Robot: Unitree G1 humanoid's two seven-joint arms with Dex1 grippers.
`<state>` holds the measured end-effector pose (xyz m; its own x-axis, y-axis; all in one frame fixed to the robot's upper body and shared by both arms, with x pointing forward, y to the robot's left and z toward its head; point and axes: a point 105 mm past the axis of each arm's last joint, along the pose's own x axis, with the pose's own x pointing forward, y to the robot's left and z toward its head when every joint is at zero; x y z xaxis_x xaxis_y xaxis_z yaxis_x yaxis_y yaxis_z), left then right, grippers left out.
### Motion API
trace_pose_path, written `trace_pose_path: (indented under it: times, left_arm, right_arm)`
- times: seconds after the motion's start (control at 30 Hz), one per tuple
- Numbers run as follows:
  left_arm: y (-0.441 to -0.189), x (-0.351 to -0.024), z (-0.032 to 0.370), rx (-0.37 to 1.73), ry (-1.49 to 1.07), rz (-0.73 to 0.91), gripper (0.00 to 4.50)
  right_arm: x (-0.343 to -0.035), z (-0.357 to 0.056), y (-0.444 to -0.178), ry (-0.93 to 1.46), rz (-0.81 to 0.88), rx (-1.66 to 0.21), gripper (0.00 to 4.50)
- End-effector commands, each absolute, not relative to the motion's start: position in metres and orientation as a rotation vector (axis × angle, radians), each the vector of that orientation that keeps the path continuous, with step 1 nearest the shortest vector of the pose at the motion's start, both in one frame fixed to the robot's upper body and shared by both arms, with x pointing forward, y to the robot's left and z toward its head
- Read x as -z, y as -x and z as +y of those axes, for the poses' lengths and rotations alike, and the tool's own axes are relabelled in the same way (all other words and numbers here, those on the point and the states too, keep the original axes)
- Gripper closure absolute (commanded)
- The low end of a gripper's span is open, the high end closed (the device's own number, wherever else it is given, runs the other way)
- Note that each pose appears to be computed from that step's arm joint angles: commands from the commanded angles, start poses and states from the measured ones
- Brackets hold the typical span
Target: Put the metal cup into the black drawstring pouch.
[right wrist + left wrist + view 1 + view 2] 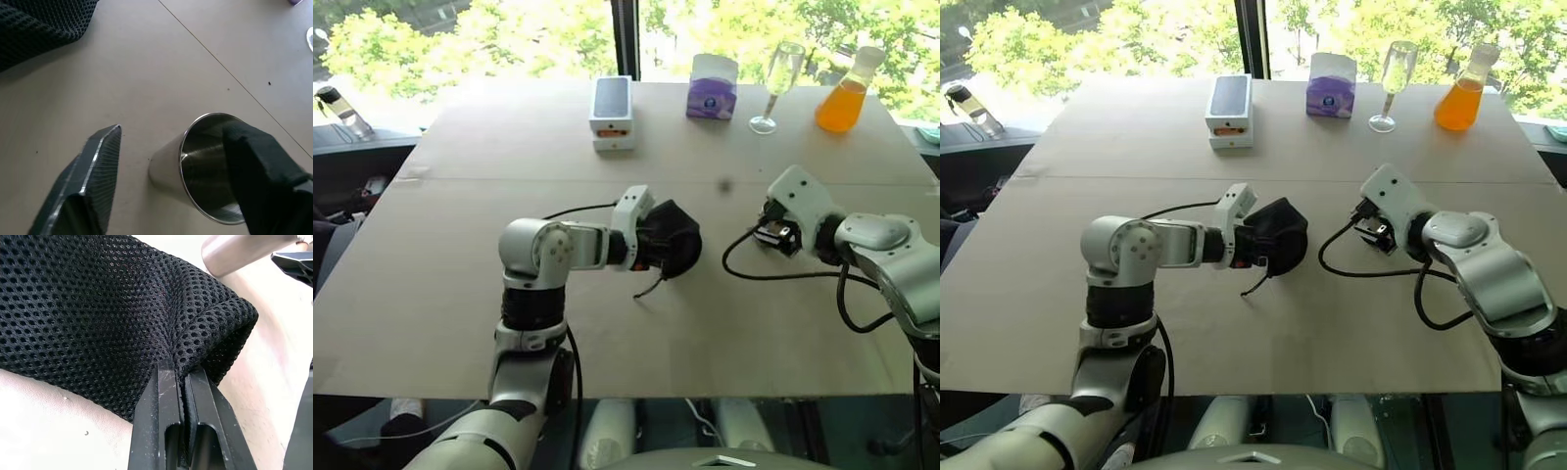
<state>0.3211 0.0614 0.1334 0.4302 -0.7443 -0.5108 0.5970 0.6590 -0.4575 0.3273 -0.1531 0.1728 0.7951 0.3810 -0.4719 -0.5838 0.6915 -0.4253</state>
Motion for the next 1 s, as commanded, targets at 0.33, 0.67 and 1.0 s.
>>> trace_pose_path:
  times: [0.33, 0.67, 1.0]
  left_arm:
    - [-0.317, -0.140, 0.057, 0.861, 0.229, 0.710, 4.50]
    - [-0.315, -0.138, 0.057, 0.857, 0.229, 0.712, 4.50]
    - [-0.320, -0.142, 0.052, 0.851, 0.240, 0.706, 4.50]
  right_arm:
    - [-0.169, -0.163, -0.331, 0.596, 0.450, -0.568, 1.73]
    - [-0.159, -0.165, -0.343, 0.590, 0.477, -0.582, 4.49]
    - [-0.193, -0.132, -0.307, 0.177, 0.294, -0.731, 4.49]
